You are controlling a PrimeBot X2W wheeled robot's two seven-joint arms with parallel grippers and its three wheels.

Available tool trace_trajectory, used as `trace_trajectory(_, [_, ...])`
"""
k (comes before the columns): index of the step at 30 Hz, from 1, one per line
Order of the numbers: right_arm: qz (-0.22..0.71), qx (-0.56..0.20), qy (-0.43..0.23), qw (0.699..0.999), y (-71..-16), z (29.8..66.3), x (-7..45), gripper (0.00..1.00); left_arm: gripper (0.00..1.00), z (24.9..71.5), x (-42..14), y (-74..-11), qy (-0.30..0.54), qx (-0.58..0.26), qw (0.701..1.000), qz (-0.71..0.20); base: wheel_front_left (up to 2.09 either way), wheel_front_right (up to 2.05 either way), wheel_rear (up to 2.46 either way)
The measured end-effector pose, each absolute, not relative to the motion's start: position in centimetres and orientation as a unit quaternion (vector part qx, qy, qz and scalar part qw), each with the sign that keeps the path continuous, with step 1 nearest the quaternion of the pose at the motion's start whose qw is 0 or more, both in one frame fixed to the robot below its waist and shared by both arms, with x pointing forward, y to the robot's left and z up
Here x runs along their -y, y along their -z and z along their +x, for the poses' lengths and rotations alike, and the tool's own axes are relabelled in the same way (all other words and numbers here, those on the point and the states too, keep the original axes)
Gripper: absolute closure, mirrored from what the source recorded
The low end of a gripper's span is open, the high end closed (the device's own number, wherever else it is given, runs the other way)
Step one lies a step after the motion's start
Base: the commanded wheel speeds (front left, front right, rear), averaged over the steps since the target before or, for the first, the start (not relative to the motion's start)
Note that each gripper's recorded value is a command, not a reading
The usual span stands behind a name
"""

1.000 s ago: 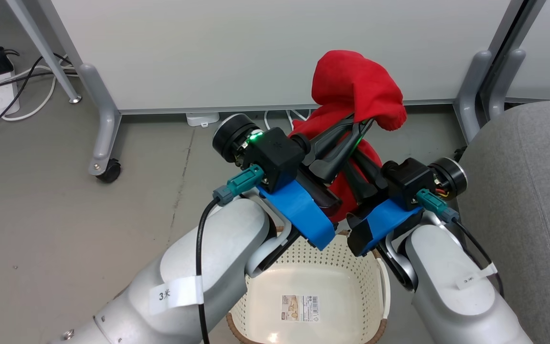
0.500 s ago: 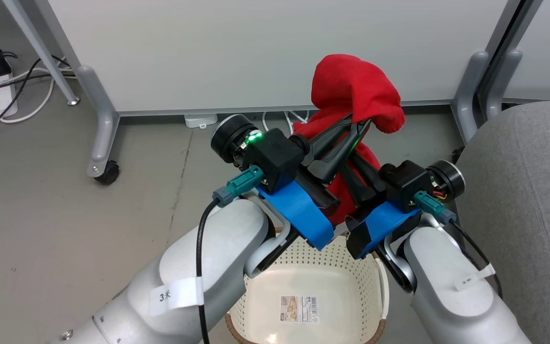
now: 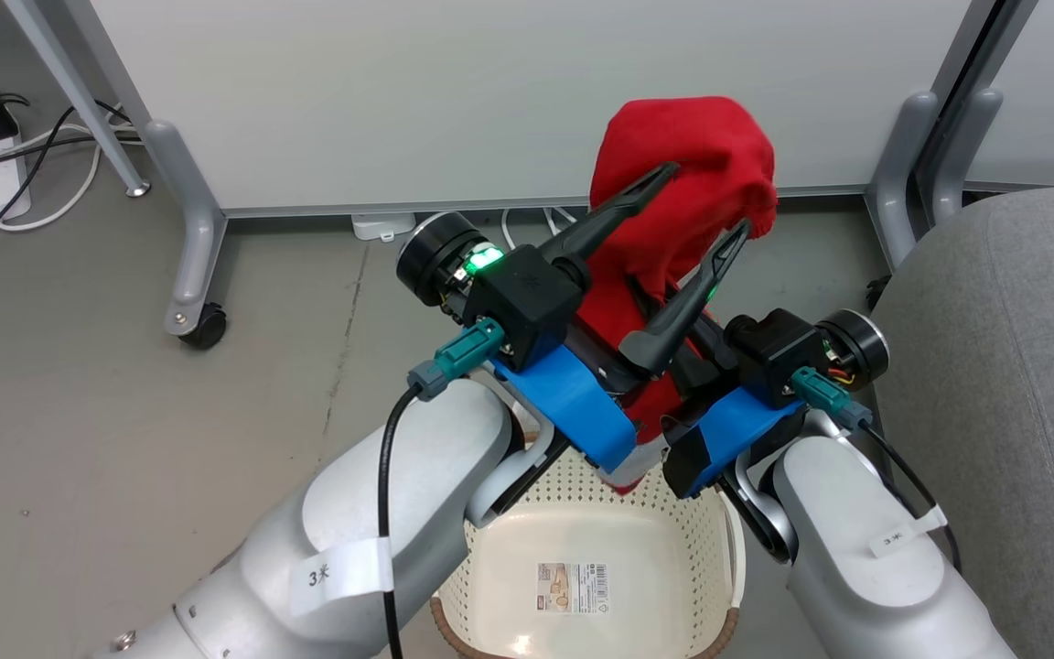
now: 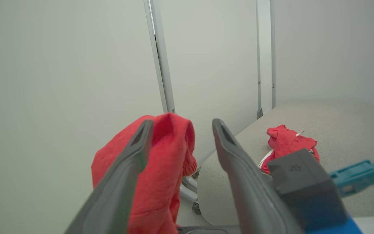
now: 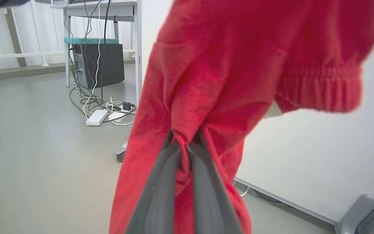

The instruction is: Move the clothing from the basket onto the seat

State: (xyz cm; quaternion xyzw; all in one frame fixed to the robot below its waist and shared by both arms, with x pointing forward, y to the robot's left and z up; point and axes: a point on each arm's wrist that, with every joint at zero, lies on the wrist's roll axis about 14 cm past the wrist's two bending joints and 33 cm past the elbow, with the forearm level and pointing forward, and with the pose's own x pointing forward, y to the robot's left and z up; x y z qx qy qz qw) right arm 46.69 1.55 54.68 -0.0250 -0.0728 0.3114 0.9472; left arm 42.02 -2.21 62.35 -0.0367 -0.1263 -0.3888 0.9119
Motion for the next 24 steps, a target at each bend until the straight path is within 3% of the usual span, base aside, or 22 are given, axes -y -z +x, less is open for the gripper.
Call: trace_trajectory(24, [-0.014,0.060,-0.282,0.957,-53.6,47.7,0.5,1.00,0.00,43.0,2.8,-61.1,0.395,0.116,0.910,-0.035,0.00,0.00,0.00])
